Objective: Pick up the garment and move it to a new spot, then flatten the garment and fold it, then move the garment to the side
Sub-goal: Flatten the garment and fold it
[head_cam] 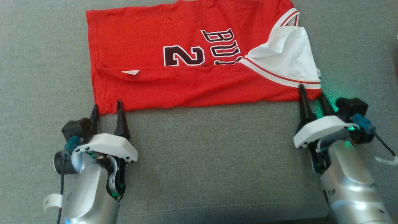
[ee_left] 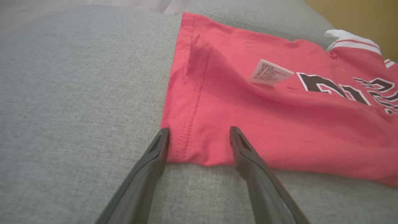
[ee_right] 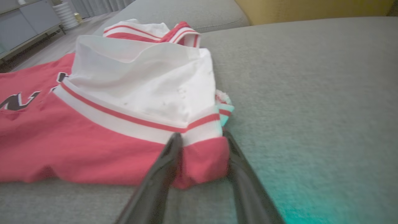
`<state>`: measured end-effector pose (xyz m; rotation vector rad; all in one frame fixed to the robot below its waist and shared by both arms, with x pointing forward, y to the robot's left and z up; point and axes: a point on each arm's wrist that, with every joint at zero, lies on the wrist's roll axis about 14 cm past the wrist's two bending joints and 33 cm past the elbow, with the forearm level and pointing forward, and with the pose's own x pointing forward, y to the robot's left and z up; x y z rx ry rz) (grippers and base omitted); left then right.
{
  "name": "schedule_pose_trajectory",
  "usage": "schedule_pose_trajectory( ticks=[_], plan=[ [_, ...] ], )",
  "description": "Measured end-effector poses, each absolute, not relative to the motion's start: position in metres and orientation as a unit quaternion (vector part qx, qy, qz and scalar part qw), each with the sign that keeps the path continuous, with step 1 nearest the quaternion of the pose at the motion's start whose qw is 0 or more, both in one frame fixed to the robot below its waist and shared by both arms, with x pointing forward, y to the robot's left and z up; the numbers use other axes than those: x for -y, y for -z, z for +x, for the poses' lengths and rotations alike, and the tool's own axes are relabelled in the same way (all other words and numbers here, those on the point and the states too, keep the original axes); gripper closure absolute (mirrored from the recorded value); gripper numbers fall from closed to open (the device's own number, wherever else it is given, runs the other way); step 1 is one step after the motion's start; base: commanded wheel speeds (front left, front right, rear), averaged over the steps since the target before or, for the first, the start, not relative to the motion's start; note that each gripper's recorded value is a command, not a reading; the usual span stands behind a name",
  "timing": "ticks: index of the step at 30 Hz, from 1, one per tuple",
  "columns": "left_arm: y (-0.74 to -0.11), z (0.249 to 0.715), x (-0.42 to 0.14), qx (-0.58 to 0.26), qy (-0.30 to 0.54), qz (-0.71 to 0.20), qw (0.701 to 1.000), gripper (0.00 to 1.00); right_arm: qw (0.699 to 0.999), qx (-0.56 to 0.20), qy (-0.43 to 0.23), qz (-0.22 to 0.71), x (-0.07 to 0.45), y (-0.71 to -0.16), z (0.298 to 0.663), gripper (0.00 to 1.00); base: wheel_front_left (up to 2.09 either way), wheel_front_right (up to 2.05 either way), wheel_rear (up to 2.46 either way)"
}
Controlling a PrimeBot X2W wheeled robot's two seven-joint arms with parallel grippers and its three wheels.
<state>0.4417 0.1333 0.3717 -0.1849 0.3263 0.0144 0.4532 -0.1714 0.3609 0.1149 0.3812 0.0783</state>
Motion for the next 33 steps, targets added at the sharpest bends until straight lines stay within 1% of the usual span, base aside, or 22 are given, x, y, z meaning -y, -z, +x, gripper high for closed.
schedule_pose_trajectory(
  ticks=[4,13,14,16,17,21,26,30,33],
  plan=[
    [-0.368,0.44,-0.13,-0.17,0.003,-0.095,0.981,0.0,0.981,-0.181,-0.05,0.056,0.164,-0.368,0.46,1.0,0.0,0.0,0.0],
    [-0.356,0.443,-0.126,-0.186,0.012,-0.093,0.978,0.0,0.981,-0.175,-0.056,0.058,0.163,-0.375,0.456,1.0,0.0,0.0,0.0],
    [-0.355,0.445,-0.126,-0.189,0.011,-0.091,0.978,0.07,0.981,-0.173,-0.057,0.059,0.162,-0.376,0.457,1.0,0.0,0.0,0.0],
    [-0.351,0.448,-0.125,-0.195,0.012,-0.088,0.977,0.67,0.982,-0.169,-0.06,0.06,0.16,-0.379,0.457,1.0,0.0,0.0,0.0],
    [-0.351,0.45,-0.125,-0.197,0.013,-0.086,0.977,1.0,0.982,-0.167,-0.061,0.06,0.16,-0.38,0.457,1.0,0.0,0.0,0.0],
    [-0.348,0.453,-0.124,-0.212,0.024,-0.082,0.974,1.0,0.983,-0.157,-0.064,0.066,0.157,-0.388,0.458,1.0,0.0,0.0,0.0],
    [-0.358,0.449,-0.126,-0.208,0.023,-0.087,0.974,1.0,0.986,-0.139,-0.065,0.07,0.155,-0.404,0.459,1.0,0.0,0.0,0.0],
    [-0.361,0.427,-0.128,-0.207,0.016,-0.091,0.974,1.0,0.988,-0.123,-0.065,0.074,0.155,-0.419,0.455,1.0,0.0,0.0,0.0],
    [-0.362,0.407,-0.134,-0.208,0.005,-0.095,0.974,1.0,0.988,-0.115,-0.066,0.08,0.154,-0.427,0.444,1.0,0.0,0.0,0.0]
  ],
)
